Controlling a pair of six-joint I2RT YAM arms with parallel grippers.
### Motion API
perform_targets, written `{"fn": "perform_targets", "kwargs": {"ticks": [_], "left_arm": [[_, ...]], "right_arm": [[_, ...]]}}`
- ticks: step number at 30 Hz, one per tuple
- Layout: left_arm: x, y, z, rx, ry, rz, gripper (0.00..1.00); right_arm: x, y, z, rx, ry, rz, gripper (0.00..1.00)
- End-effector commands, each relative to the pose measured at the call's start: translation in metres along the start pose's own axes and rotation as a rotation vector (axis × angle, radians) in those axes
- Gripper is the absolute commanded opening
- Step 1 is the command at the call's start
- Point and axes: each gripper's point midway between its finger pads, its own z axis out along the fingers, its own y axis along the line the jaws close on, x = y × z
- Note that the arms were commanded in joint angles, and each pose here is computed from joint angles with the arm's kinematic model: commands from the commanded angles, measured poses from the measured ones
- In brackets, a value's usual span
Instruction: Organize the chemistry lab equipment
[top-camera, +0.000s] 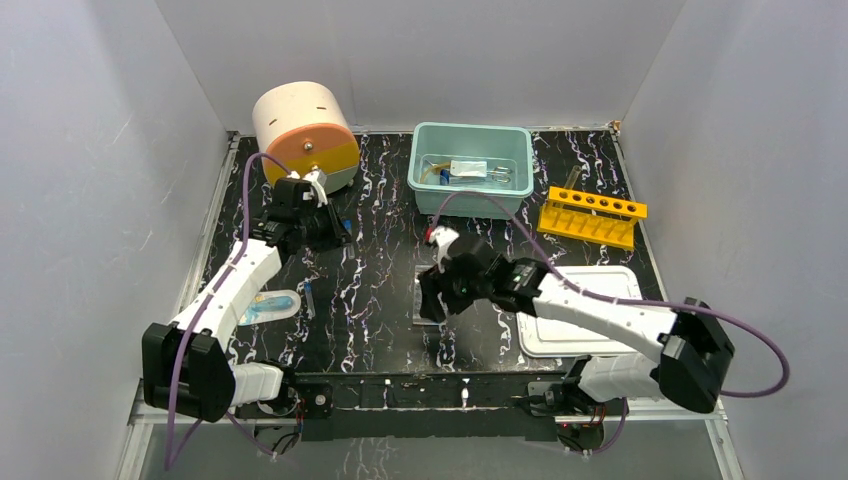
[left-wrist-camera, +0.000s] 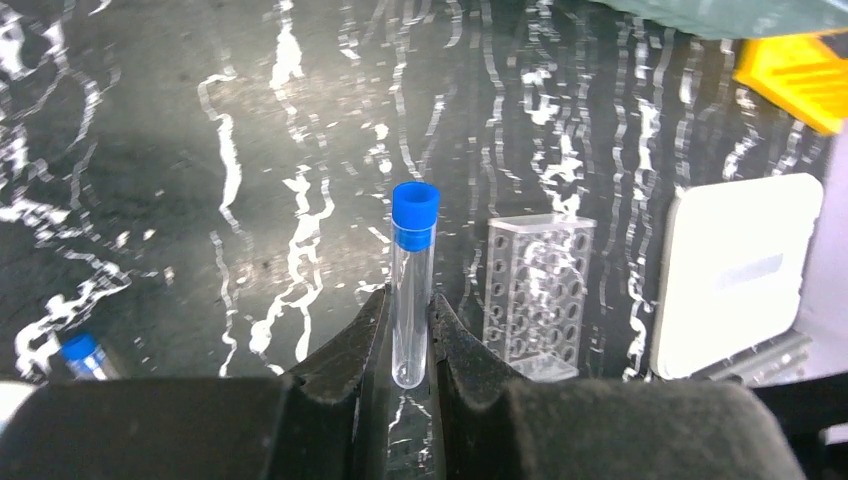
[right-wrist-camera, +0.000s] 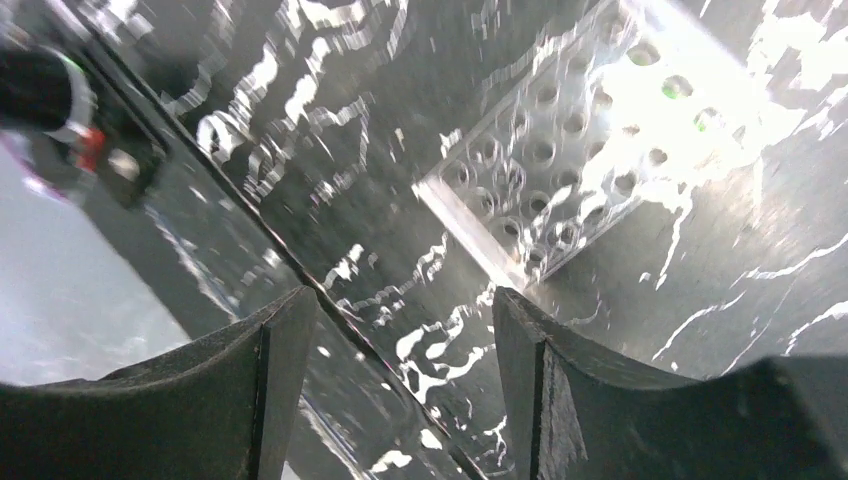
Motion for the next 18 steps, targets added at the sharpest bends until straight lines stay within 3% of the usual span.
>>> {"fn": "perform_targets", "kwargs": {"ticks": [1, 4, 9, 18], "left_arm": [[-0.017, -0.055, -0.027, 0.258, -0.042, 0.108, 0.07], [-0.015, -0.076, -0.037, 0.357, -0.032, 0.154, 0.07], [-0.01, -0.103, -0.05, 0.46, -0.019, 0.237, 0.07], [-0.002, -0.12, -0.062, 0.532, -0.026, 0.344, 0.08]], "right_arm": [[-0.094, 0.031, -0.044, -0.213, -0.252, 0.016, 0.74], [-0.149, 0.029, -0.056, -0.182, -0.349, 0.125, 0.74], [-0.206, 0.019, -0.061, -0.174, -0.384, 0.301, 0.73], [-0.235, 0.023, -0.045, -0.204, -0.286, 0.327, 0.7]]}}
